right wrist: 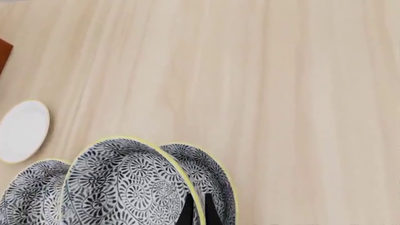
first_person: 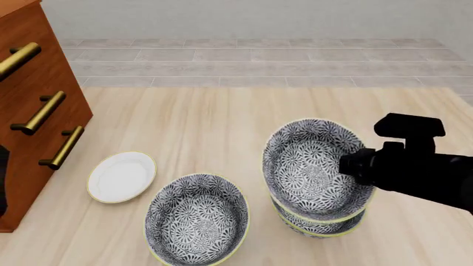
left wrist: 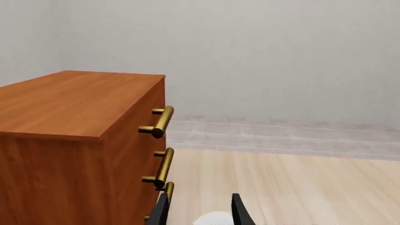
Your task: Stack the bowl at the front on the bowl in the middle.
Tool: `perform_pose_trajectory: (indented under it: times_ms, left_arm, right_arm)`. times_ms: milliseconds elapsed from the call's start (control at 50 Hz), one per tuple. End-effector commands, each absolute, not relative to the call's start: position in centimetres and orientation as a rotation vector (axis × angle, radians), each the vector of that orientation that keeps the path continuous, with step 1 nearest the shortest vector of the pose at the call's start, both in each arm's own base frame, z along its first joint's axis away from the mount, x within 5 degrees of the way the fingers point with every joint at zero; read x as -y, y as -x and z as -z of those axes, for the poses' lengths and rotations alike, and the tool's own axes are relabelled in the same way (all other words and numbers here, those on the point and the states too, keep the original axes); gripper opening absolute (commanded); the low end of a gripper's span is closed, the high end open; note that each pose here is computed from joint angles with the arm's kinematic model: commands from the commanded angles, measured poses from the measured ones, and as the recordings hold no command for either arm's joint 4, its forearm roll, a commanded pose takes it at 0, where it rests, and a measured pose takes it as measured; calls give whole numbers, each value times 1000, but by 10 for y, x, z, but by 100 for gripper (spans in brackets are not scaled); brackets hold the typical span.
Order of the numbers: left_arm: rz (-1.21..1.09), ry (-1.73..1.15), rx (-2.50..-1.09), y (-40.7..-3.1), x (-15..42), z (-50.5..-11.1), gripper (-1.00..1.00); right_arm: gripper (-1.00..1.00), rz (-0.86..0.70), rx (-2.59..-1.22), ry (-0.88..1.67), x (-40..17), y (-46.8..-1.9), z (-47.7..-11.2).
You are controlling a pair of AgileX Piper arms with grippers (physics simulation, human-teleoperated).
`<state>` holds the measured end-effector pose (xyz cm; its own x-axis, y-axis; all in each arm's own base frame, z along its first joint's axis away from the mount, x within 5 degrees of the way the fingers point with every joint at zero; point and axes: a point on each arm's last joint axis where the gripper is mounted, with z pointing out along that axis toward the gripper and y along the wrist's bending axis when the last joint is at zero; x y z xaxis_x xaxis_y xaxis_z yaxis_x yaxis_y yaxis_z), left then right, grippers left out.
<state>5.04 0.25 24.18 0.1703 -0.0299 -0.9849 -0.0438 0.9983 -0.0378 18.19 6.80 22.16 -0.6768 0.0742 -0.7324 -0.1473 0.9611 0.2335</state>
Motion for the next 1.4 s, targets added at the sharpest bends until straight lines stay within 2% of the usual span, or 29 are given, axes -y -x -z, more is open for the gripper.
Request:
perform_pose_trajectory:
  times_ms: [20,540,1080,1100,1400]
  left_arm:
    - [6,76,-1408,-51,-3,-240,100]
    - [20,71,-1409,-51,-2,-240,100]
    - [23,70,-1405,-50,-2,-242,100]
    - [22,71,-1404,-50,-2,-242,100]
    - [21,69,-1396,-50,-2,-244,100]
  right_arm:
    - [-100,-347,-2300,29,-67,-185,-218]
    - [-100,-315,-2327,17,-60,-184,-203]
    - [-100,-300,-2319,18,-58,-185,-204]
    - [100,-300,-2319,21,-58,-185,-204]
    - [100,-300,-2315,26,-58,-184,-204]
